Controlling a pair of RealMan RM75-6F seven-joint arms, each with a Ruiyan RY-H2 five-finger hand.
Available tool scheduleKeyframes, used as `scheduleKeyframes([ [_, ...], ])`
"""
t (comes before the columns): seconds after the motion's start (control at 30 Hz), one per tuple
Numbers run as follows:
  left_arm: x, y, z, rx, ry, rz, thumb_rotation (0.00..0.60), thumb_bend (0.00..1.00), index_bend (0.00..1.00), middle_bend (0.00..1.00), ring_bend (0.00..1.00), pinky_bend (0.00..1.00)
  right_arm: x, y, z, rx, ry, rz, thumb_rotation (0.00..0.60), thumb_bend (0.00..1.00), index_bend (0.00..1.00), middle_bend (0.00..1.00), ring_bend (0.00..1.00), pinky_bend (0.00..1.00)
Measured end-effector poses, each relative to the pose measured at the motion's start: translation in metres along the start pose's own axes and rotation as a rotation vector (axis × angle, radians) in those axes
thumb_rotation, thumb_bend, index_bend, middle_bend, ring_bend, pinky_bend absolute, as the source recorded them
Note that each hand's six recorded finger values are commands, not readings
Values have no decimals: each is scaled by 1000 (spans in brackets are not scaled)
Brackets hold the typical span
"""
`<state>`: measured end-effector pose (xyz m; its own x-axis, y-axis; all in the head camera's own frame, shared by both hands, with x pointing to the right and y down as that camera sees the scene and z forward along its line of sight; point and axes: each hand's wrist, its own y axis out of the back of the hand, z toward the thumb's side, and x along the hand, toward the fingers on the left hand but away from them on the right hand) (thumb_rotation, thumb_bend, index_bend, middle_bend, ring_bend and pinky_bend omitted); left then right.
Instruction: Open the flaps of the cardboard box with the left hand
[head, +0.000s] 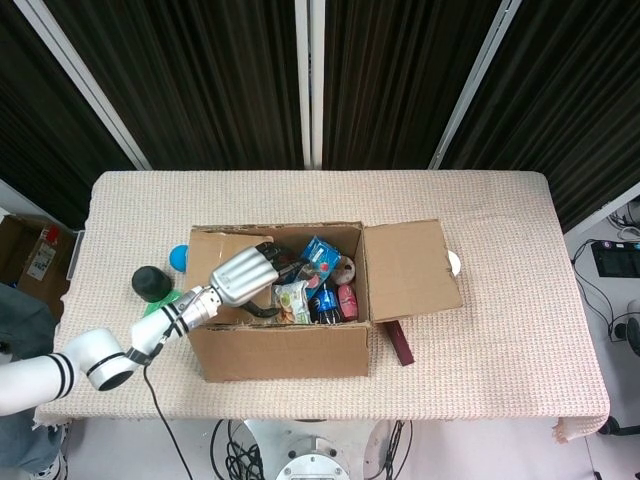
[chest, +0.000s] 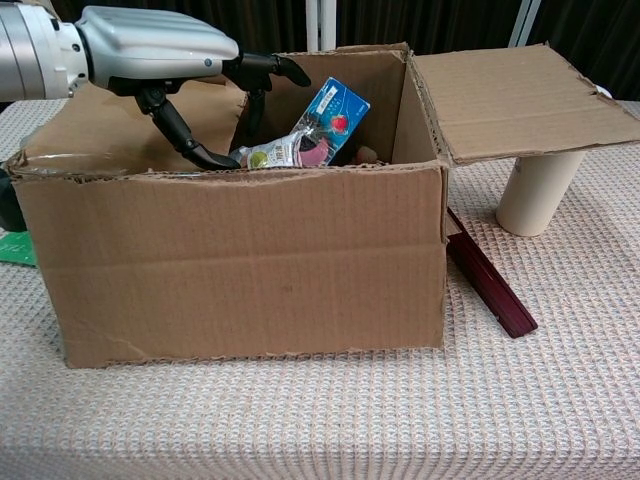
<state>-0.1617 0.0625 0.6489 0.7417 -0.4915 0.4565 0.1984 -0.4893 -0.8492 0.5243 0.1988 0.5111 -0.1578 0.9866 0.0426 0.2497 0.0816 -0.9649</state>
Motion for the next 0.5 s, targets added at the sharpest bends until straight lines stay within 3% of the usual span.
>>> scheduleKeyframes([
  [0.5, -12, 23, -10, 83, 27, 8, 428, 188, 6, 493, 148, 218, -1, -2, 2, -6, 3, 3, 600, 230, 0, 0, 0, 0],
])
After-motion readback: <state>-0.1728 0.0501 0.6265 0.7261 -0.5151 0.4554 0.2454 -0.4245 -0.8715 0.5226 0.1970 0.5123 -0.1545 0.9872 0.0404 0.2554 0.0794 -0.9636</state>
